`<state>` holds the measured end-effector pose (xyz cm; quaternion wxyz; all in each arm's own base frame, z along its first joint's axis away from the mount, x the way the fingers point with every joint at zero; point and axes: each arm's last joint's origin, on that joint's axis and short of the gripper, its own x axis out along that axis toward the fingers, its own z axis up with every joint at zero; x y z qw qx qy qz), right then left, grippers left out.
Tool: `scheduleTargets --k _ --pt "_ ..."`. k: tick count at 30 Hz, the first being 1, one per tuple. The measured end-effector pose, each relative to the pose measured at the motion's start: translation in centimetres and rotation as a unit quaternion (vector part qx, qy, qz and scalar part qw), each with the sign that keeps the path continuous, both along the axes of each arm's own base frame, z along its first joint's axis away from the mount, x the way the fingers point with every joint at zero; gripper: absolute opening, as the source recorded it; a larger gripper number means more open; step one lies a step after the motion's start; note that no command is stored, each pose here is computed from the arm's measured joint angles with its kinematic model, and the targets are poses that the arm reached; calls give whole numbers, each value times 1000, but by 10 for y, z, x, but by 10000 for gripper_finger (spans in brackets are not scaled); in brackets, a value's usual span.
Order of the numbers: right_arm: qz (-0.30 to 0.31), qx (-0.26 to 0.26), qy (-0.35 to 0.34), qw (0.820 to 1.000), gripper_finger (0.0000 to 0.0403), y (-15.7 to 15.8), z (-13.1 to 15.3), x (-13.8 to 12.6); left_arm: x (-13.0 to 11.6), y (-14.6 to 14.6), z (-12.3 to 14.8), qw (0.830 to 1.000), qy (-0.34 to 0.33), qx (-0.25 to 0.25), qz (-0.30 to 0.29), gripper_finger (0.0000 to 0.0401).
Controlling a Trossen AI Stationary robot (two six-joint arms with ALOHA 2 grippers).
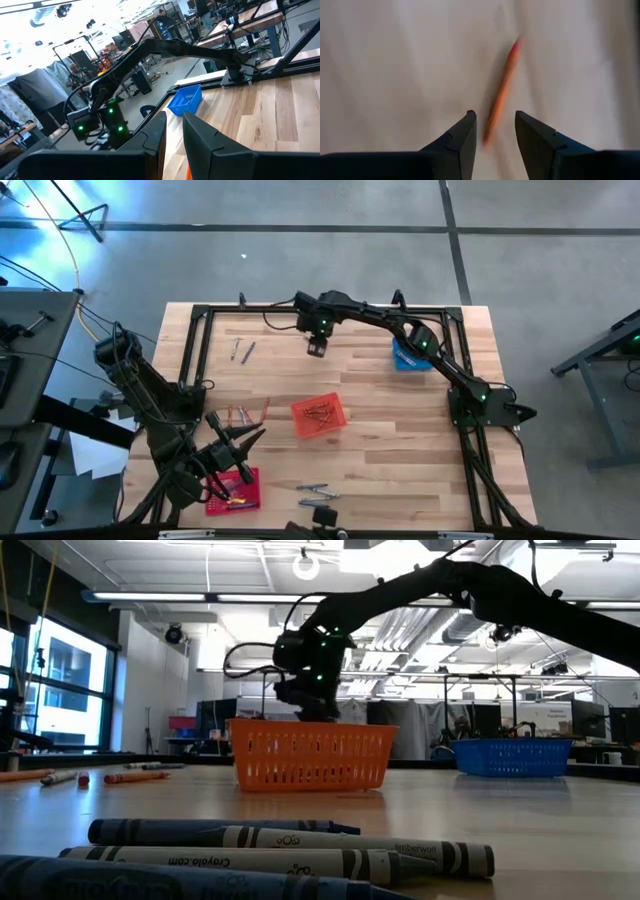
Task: Sort crayons
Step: Put the orange crayon into the orange bin
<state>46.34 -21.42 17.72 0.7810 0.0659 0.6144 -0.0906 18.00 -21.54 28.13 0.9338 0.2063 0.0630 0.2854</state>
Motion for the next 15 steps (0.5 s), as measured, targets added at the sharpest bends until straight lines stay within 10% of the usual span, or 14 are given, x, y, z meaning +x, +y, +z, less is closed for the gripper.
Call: scheduleTargets --k 15 --pt "110 4 10 994 129 -6 -4 -7 0 1 -2 1000 6 8 1 51"
